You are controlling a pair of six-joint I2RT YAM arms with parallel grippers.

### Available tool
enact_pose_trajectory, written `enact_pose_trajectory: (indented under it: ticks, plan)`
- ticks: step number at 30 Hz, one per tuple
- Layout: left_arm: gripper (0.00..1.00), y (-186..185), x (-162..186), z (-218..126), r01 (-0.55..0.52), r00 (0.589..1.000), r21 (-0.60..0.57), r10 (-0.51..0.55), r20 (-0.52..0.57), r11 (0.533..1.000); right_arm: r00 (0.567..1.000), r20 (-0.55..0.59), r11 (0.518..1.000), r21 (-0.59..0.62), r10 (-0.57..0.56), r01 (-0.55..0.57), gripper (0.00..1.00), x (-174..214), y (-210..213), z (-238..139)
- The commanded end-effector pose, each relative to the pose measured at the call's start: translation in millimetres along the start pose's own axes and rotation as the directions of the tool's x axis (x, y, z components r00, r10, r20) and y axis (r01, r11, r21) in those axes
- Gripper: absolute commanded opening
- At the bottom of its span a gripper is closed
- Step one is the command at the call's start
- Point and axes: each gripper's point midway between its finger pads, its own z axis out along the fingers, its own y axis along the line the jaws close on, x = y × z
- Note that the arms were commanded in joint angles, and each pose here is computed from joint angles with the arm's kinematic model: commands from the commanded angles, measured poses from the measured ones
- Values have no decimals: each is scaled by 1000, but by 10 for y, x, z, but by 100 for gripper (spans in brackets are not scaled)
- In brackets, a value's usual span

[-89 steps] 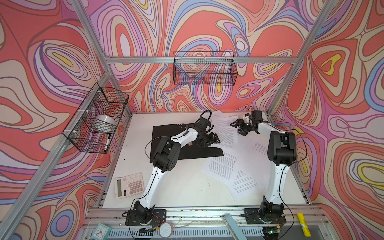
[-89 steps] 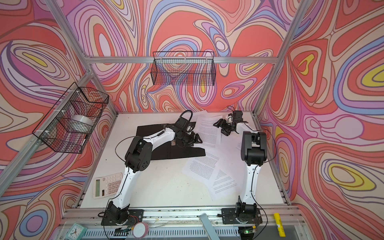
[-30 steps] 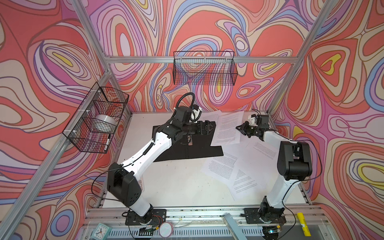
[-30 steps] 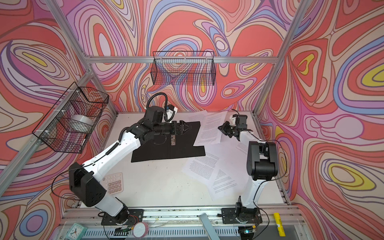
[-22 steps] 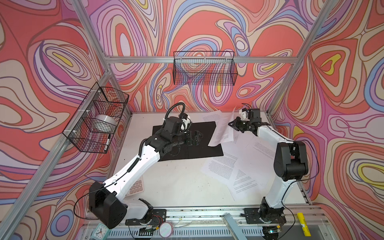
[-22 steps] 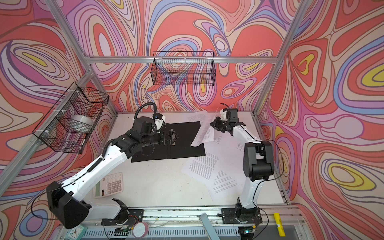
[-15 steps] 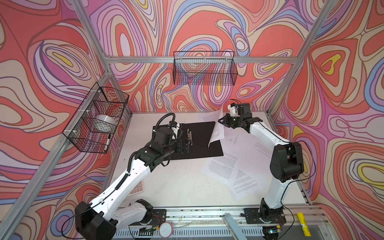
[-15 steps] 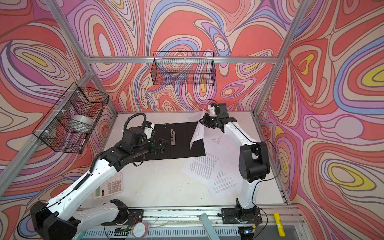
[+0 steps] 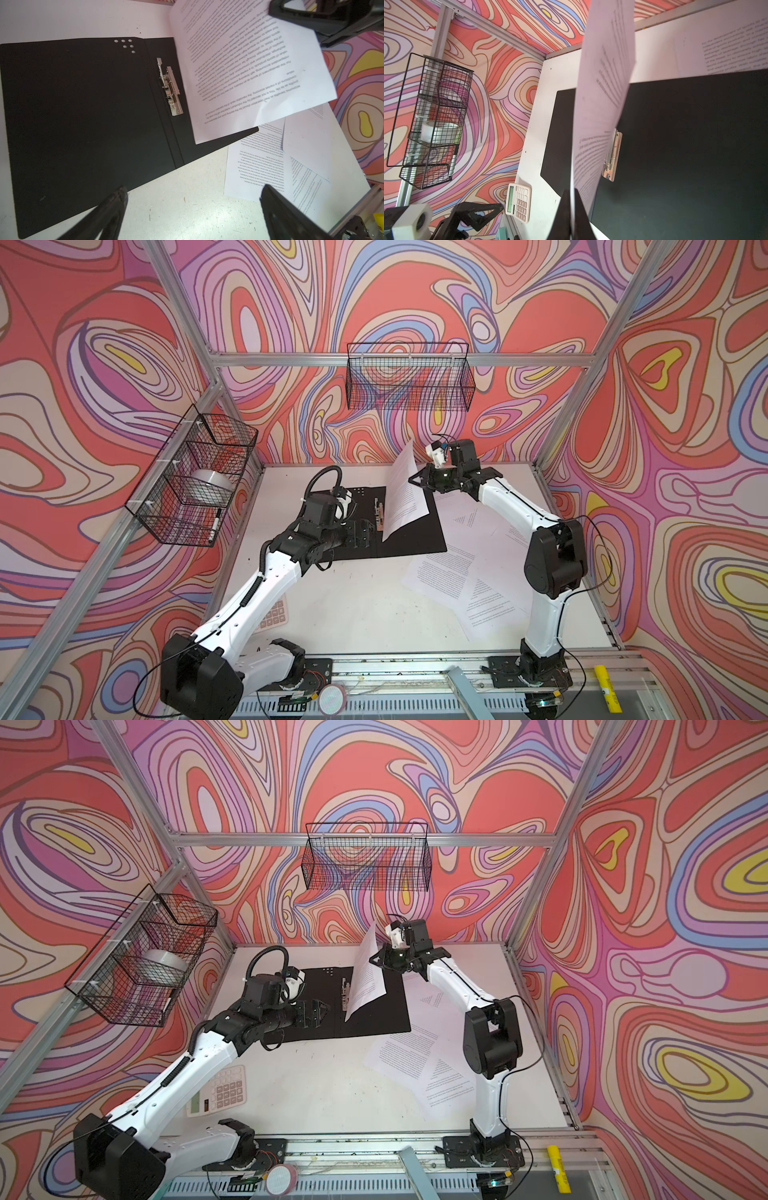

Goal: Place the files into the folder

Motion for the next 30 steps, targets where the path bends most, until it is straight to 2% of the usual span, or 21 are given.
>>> enact_pose_trajectory:
  ticks: [1, 5, 10, 13, 16, 30]
  plan:
    - [100, -97, -103, -142, -68, 995, 48, 64, 79, 997, 999, -40, 999, 37, 23, -21, 0, 75, -340, 33]
    - [100, -163, -108, -166, -79, 993, 86, 71, 90, 993, 993, -58, 987, 128, 105, -97, 0, 112, -948, 67]
    - [100, -194, -86, -134, -74, 995, 108, 67, 72, 991, 992, -78, 950, 303, 98, -70, 0, 199, -1663, 167]
    - [100, -203, -74, -109, -70, 996, 116, 63, 62, 991, 988, -97, 926, 371, 119, -75, 0, 276, -1940, 270]
    - [100, -210, -53, -102, -66, 997, 122, 60, 52, 990, 989, -75, 924, 370, 130, -93, 0, 305, -2015, 318]
    - [100, -249, 1, -43, -49, 999, 152, 48, 13, 987, 979, -114, 915, 386, 172, -116, 0, 534, -2086, 428]
